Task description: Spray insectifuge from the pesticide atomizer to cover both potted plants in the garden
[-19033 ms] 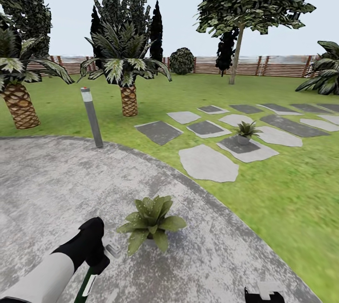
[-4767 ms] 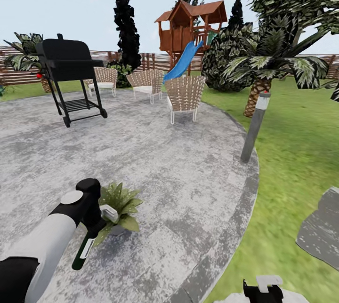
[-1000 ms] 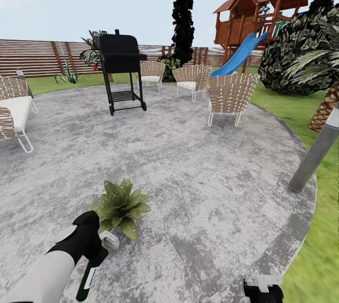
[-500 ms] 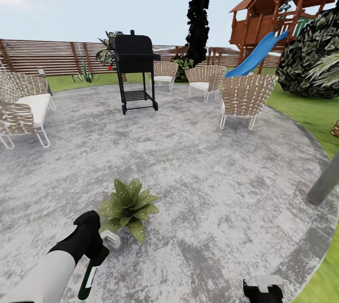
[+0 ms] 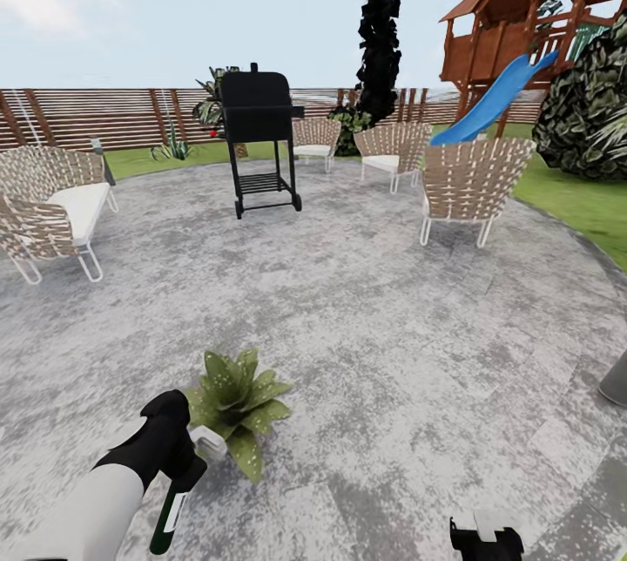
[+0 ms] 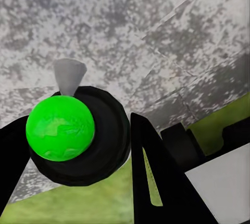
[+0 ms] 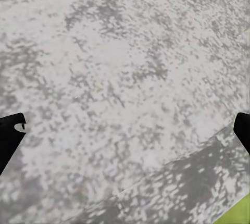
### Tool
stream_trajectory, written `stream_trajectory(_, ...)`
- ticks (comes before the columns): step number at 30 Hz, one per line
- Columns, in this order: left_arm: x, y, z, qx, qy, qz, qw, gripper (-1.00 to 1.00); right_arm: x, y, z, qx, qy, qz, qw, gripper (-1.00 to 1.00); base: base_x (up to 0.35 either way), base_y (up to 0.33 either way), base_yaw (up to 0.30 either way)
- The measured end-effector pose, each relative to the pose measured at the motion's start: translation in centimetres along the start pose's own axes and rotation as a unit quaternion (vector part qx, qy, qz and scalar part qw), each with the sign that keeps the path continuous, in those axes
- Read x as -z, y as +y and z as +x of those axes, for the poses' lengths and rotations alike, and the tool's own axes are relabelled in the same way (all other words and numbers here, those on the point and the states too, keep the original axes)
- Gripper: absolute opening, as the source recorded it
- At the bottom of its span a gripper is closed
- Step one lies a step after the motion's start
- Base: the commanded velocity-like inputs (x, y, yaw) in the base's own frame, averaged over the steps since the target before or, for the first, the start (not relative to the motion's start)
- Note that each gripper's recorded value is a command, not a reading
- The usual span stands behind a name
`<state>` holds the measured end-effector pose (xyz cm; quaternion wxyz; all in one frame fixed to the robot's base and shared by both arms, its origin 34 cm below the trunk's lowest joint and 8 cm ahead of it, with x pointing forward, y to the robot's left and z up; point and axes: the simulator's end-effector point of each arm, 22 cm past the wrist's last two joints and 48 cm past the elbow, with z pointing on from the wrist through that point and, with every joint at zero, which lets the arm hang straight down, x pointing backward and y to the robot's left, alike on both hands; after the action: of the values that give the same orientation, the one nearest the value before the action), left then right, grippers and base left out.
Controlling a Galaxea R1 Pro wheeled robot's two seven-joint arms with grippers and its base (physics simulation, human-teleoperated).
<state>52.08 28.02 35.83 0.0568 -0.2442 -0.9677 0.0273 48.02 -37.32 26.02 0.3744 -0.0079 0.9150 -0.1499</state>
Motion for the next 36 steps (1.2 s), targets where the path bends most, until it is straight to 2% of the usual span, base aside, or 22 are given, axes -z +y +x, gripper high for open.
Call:
stream_trajectory(4, 0.0, 0.0, 0.0, 0.0, 0.0, 0.0, 1.0, -1.0, 0.0, 0.0, 0.0, 0.0, 0.0, 0.0, 1.0, 1.0, 0.003, -0.004, 0.05)
stream_trajectory(13, -0.2, 0.2, 0.5, 0.0, 0.004, 0.009, 1.0, -1.0, 0.0, 0.0, 0.0, 0.0, 0.0, 0.0, 1.0, 1.0, 0.0, 0.0, 0.263)
stream_trajectory(16, 0.4, 0.2, 0.5, 0.004, 0.002, 0.025, 0.9997, -1.0, 0.0, 0.0, 0.0, 0.0, 0.0, -0.001, 1.0, 1.0, 0.0, 0.0, 0.15)
stream_trajectory(17, 2.9, 1.1, -0.2, -0.013, -0.001, 0.05, 0.9987, -1.0, 0.0, 0.0, 0.0, 0.0, 0.001, -0.001, 1.0, 1.0, 0.0, 0.0, 0.007)
stream_trajectory(18, 6.3, 3.2, -2.4, -0.019, -0.021, 0.038, 0.9989, -1.0, 0.0, 0.0, 0.0, 0.0, 0.0, -0.001, 1.0, 1.0, 0.0, 0.0, 0.004)
stream_trajectory(23, 9.7, 5.8, -2.1, -0.024, -0.004, 0.031, 0.9992, -1.0, 0.0, 0.0, 0.0, 0.001, 0.001, 0.0, 1.0, 1.0, 0.0, 0.0, 0.001)
stream_trajectory(27, 10.6, 5.9, -1.8, -0.029, 0.01, 0.032, 0.999, -1.0, 0.0, -0.1, 0.0, 0.001, 0.001, 0.0, 1.0, 1.0, 0.002, 0.0, 0.0)
stream_trajectory(30, 10.7, 5.9, -1.8, -0.039, 0.011, 0.03, 0.9987, -1.0, 0.0, -0.1, 0.0, 0.001, 0.001, 0.0, 1.0, 1.0, 0.13, 0.058, 0.0)
stream_trajectory(36, 10.4, 5.3, -1.9, -0.044, 0.012, 0.033, 0.9984, -1.0, 0.0, -0.2, 0.0, 0.001, 0.0, 0.0, 1.0, 1.0, 0.279, 0.157, 0.0)
